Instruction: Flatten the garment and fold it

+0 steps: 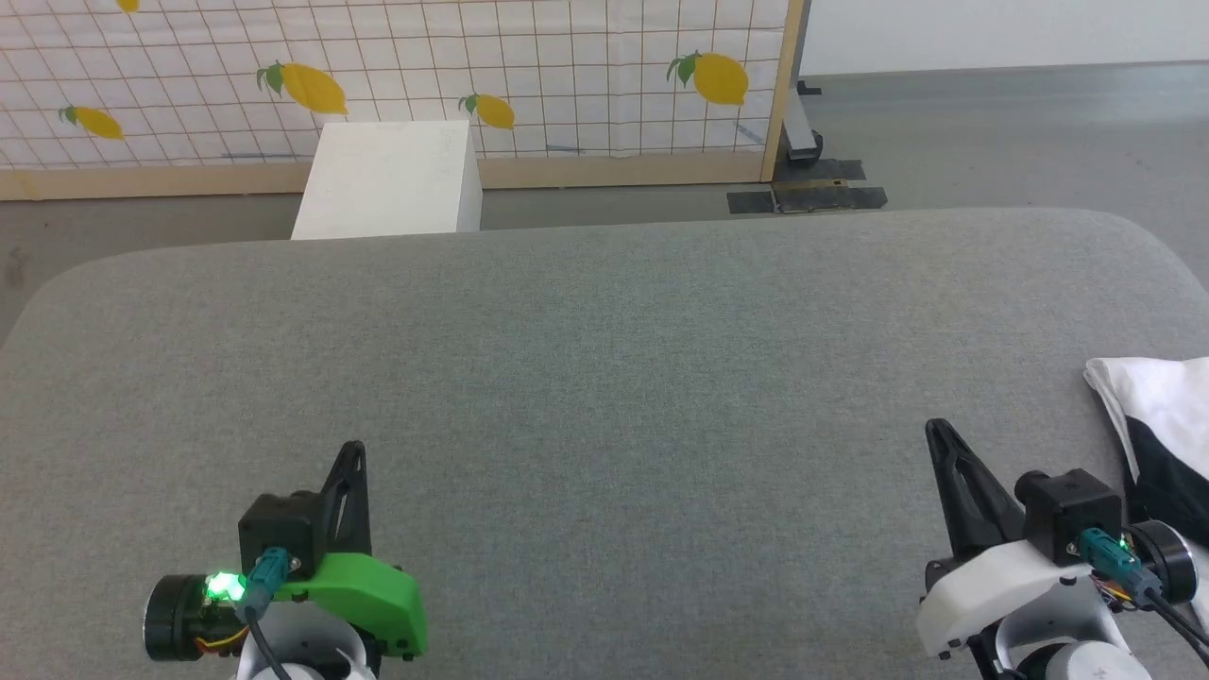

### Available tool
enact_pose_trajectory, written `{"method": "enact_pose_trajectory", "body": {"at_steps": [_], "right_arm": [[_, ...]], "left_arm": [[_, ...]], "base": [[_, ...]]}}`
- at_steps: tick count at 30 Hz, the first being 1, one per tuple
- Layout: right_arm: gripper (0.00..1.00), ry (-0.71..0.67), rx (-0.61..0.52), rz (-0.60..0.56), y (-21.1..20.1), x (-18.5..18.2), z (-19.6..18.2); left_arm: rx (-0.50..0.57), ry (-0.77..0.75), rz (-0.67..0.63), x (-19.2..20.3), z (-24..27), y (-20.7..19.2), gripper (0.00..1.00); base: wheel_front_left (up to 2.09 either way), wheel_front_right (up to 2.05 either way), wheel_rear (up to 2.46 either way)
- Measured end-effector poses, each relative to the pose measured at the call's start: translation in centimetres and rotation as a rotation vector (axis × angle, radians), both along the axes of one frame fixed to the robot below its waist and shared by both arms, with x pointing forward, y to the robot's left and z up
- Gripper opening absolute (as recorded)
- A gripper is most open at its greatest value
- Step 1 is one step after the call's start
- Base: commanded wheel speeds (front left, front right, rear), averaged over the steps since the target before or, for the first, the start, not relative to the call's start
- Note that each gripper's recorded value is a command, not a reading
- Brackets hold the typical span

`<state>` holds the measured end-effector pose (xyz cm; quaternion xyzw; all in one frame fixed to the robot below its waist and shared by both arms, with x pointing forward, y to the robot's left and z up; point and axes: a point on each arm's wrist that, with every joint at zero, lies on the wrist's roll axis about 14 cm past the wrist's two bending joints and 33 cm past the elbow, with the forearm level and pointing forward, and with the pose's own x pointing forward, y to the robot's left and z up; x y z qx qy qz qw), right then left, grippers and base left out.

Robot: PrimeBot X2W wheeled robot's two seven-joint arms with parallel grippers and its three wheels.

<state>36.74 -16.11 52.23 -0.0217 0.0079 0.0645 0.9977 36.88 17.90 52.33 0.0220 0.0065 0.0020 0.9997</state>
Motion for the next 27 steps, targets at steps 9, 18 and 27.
{"method": "enact_pose_trajectory", "body": {"at_steps": [9, 18, 27], "right_arm": [[0.00, 0.001, 0.000, 0.000, 0.01, 0.00, -0.03], [0.00, 0.001, 0.000, 0.000, 0.01, 0.00, -0.03], [0.00, 0.001, 0.000, 0.000, 0.01, 0.00, -0.03]], "left_arm": [[0.001, 0.000, 0.001, 0.01, -0.01, 0.04, 0.00], [0.001, 0.000, 0.001, 0.00, -0.01, 0.03, 0.00], [0.001, 0.000, 0.001, 0.01, -0.01, 0.03, 0.00]], "base": [[0.00, 0.00, 0.00], [0.00, 0.00, 0.00], [0.00, 0.00, 0.00]]}}
